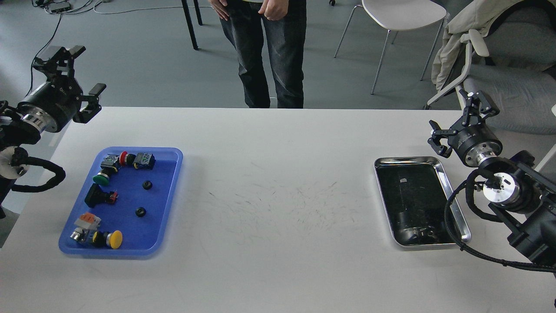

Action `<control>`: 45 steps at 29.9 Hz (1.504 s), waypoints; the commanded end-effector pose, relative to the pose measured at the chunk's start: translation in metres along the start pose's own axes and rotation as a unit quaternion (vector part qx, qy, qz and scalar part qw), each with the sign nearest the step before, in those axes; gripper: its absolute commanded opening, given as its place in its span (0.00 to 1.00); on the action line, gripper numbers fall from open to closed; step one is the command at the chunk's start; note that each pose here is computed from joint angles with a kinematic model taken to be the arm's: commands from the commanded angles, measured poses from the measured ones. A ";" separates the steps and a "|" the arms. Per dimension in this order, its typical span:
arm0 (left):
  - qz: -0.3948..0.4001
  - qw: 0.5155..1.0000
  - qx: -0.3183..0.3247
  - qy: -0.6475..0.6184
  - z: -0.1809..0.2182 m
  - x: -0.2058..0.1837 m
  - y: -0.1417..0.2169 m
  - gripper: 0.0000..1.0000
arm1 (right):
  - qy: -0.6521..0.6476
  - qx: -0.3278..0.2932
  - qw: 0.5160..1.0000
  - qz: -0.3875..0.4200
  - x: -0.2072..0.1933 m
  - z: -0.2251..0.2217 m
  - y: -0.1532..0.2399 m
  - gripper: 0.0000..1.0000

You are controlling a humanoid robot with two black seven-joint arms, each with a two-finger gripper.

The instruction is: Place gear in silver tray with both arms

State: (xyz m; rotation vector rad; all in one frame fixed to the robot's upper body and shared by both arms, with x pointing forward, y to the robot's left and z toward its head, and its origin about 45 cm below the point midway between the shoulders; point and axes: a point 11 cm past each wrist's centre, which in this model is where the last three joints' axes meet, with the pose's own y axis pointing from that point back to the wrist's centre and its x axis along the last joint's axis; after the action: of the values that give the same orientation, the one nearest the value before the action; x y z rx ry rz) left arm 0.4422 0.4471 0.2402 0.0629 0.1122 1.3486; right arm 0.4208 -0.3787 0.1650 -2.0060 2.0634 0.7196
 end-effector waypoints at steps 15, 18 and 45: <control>-0.145 0.940 0.058 -0.302 0.048 -0.021 0.011 0.99 | 0.008 -0.004 1.000 0.002 0.005 0.000 0.004 0.99; -0.174 0.921 0.061 -0.342 0.047 -0.027 0.017 0.99 | 0.009 -0.004 1.000 0.002 0.005 -0.001 0.004 0.99; -0.238 0.846 0.110 -0.465 0.037 -0.040 0.023 0.98 | 0.030 -0.008 1.000 0.005 0.013 -0.001 0.008 0.99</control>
State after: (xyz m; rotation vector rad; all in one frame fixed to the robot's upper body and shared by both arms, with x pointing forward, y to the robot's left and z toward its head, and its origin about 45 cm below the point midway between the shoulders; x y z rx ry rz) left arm 0.4196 0.4112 0.2902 0.7786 -0.5125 0.7157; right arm 0.4121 -0.3914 0.1619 -2.0489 2.1097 0.6886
